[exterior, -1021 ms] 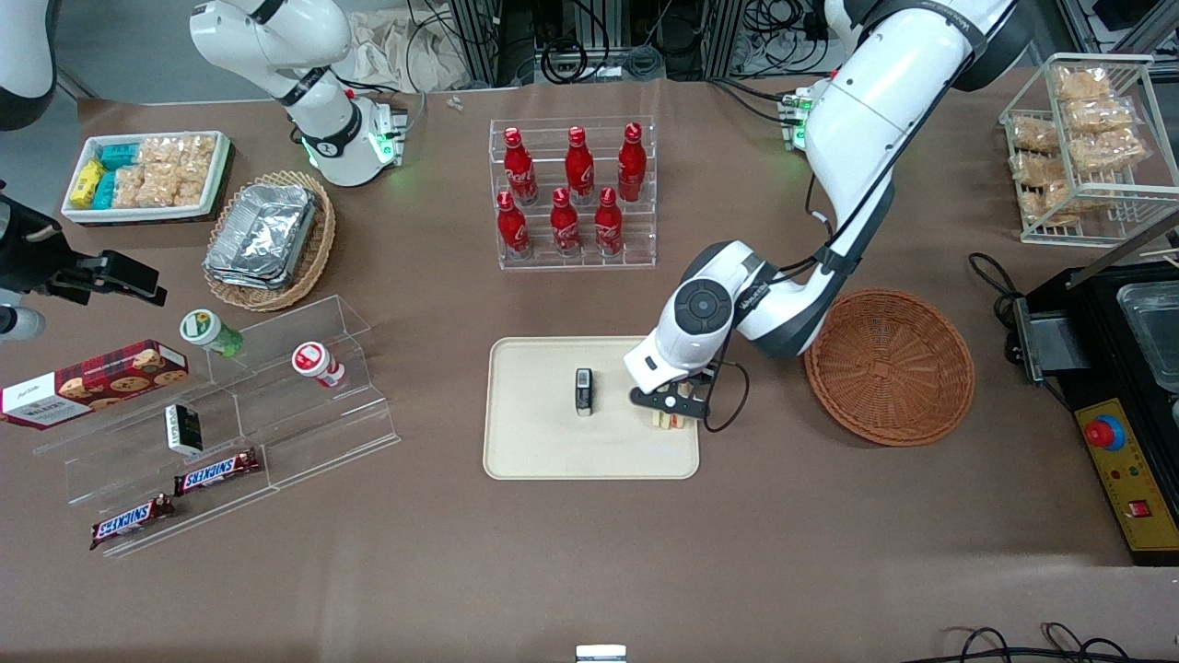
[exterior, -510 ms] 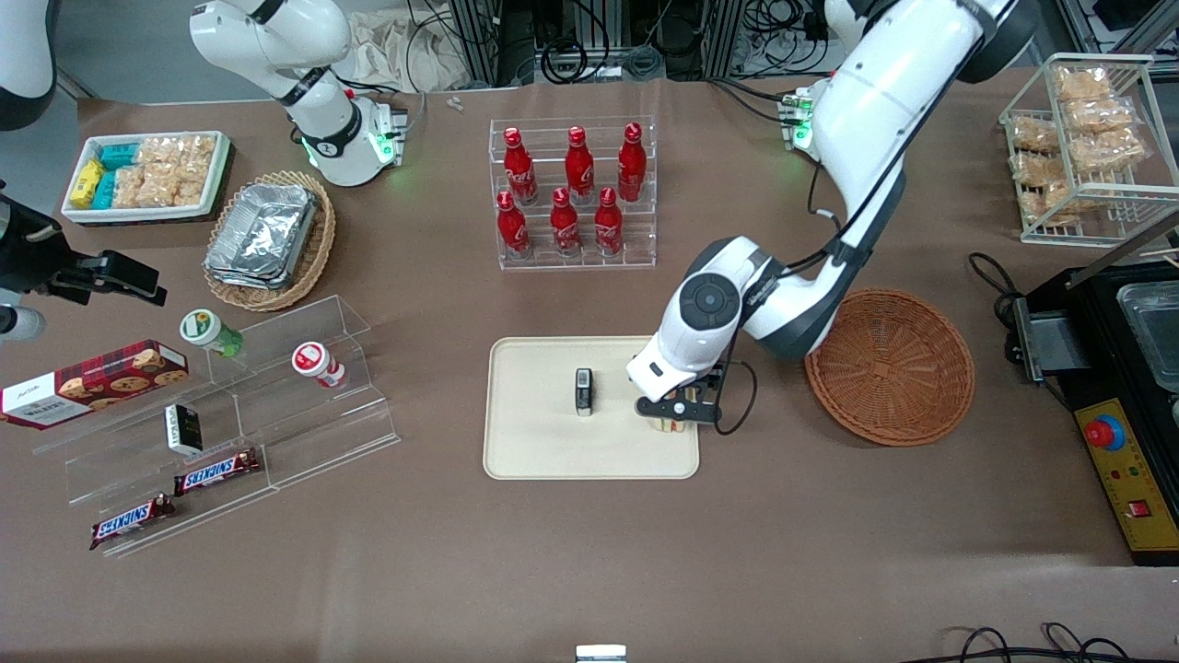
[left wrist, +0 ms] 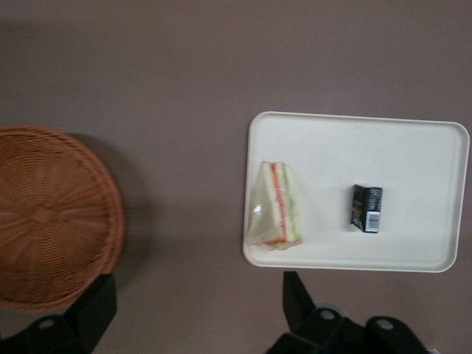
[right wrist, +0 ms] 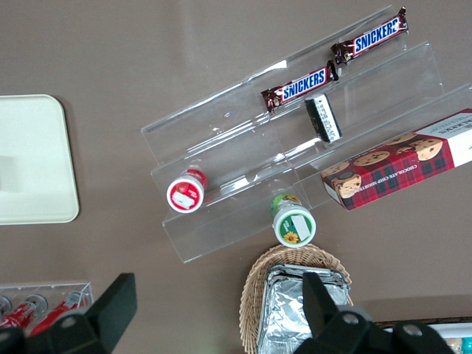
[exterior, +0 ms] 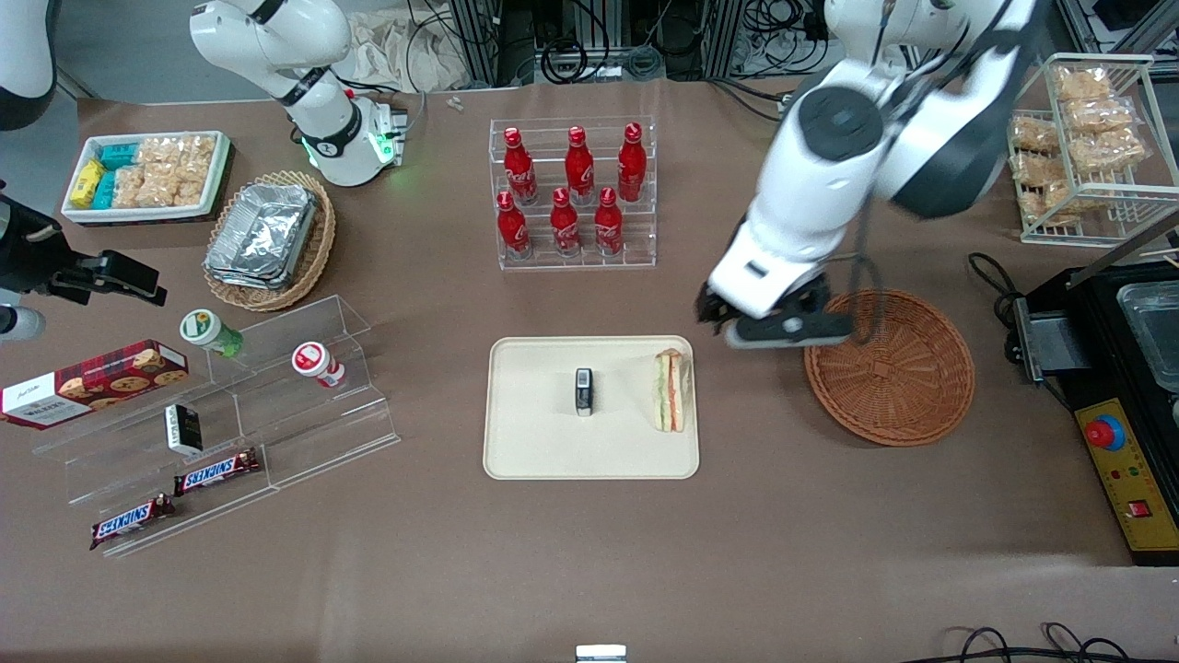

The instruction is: Place sandwich from basket to tray

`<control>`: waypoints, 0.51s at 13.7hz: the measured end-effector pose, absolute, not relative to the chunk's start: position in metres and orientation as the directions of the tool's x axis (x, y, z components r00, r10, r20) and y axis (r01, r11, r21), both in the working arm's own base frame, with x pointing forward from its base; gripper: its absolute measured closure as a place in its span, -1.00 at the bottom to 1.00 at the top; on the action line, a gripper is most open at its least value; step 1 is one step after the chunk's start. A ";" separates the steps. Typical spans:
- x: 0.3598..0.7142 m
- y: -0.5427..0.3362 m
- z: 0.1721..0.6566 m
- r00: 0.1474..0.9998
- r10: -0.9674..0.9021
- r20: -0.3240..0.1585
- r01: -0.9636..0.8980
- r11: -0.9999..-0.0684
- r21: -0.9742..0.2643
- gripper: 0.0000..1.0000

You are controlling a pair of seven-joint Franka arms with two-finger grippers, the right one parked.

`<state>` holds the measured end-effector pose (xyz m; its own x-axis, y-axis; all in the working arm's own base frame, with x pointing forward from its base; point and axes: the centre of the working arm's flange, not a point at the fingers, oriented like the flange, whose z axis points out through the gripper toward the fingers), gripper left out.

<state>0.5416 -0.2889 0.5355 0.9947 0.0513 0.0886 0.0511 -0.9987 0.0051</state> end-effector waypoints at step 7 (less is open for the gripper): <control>0.535 -0.081 0.622 0.997 0.079 0.009 0.078 -0.995 0.056 -1.00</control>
<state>0.5354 -0.0810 0.6218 0.9968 0.0788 0.0087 0.0782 -0.9953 0.0563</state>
